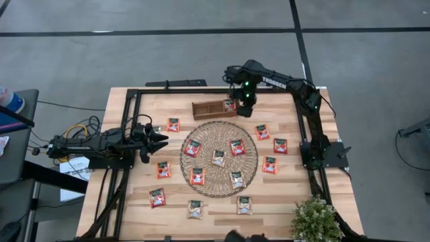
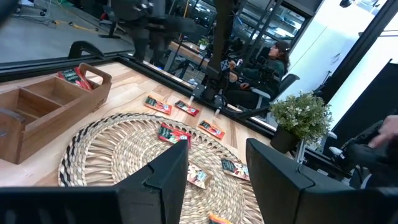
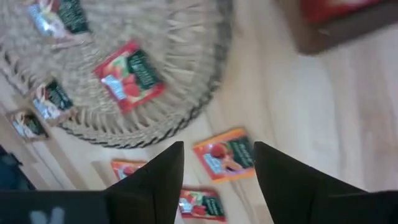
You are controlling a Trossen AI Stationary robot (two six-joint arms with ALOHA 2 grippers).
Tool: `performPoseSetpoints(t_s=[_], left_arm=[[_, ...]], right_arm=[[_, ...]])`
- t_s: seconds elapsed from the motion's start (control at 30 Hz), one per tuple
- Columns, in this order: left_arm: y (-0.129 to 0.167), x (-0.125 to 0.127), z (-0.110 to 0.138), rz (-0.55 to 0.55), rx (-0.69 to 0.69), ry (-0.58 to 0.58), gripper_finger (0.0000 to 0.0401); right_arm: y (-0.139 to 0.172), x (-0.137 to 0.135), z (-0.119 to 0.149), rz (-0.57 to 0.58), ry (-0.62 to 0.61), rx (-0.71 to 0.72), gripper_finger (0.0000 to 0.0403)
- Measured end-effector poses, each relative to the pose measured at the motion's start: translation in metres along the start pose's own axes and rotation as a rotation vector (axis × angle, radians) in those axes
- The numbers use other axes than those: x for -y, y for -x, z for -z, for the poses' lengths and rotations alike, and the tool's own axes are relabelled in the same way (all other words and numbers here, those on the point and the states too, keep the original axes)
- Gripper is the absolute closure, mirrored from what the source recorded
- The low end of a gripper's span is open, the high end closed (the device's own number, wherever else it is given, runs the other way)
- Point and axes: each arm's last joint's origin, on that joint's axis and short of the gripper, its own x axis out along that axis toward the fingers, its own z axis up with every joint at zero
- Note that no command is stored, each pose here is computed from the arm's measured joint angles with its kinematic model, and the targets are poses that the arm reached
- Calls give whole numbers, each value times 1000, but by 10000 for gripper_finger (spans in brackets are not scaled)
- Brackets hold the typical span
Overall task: Pick & Place Tea
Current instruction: Put the red tea bag into the right section of the wooden organizer
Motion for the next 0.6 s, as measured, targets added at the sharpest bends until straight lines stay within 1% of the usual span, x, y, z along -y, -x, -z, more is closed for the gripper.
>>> performPoseSetpoints(t_s=[0.2,0.37,0.43,0.6], left_arm=[[0,0,0,-1,-2,0,247],[0,0,1,-4,-7,0,247],[0,0,1,-3,-13,-1,247],[0,-1,2,-4,-25,-3,247]], right_arm=[[-3,-50,-5,15,132,-7,232],[3,-81,1,33,211,11,241],[5,-87,10,36,215,7,245],[13,-90,47,58,121,3,261]])
